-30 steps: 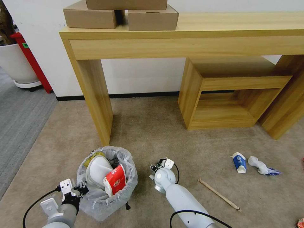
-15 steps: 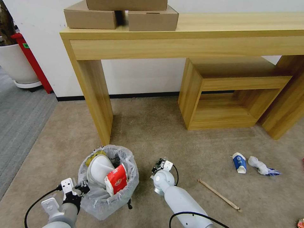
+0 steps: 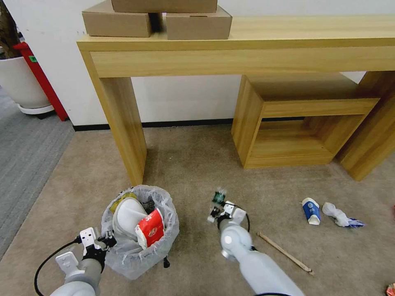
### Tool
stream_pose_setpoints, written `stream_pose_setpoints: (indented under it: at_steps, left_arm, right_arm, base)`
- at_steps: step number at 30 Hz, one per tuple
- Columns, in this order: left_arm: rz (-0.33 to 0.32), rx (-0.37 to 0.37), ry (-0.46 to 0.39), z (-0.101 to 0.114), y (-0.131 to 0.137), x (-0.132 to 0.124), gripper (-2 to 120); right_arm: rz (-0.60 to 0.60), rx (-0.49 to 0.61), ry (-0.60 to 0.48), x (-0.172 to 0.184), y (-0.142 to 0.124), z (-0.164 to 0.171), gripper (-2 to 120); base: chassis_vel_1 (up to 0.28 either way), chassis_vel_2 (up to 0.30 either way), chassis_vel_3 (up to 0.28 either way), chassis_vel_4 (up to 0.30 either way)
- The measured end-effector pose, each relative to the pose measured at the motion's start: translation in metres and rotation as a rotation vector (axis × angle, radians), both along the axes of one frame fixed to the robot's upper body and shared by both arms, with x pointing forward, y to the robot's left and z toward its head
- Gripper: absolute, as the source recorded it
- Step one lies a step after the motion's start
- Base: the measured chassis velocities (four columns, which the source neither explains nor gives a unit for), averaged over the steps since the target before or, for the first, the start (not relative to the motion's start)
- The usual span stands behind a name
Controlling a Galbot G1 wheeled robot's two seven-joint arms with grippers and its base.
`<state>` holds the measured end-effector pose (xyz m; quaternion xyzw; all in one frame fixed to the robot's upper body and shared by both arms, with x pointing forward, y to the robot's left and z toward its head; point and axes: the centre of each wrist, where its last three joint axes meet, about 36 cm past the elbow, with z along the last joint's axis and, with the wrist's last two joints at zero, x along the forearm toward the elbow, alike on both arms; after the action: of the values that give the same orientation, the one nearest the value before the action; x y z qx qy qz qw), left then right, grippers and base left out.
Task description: Pick up the trash bin and place the garbage on the floor into it.
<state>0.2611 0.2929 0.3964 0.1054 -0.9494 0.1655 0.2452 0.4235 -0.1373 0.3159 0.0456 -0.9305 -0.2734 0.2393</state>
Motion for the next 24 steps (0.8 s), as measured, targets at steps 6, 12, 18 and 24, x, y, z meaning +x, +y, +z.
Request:
stream_pose_setpoints:
  at_steps: [6, 12, 18, 24]
  left_arm:
    - [0.004, -0.005, -0.001, -0.001, -0.003, 0.0, 1]
    - [0.006, -0.001, -0.005, 0.002, -0.003, -0.003, 1]
    - [0.004, 0.0, -0.01, 0.006, -0.004, -0.005, 1]
    - [0.002, -0.002, -0.013, 0.008, -0.007, -0.005, 1]
  right_arm:
    - [0.125, 0.002, -0.281, -0.019, -0.018, 0.035, 0]
    - [0.345, 0.01, -0.556, -0.032, -0.032, 0.068, 0]
    - [0.63, 0.069, -0.808, -0.034, -0.029, 0.092, 0]
    - [0.791, 0.099, -0.922, -0.03, -0.024, 0.103, 0]
  base:
    - [0.0, 0.0, 0.0, 0.0]
    - [0.0, 0.0, 0.0, 0.0]
    - [0.0, 0.0, 0.0, 0.0]
    - [0.0, 0.0, 0.0, 0.0]
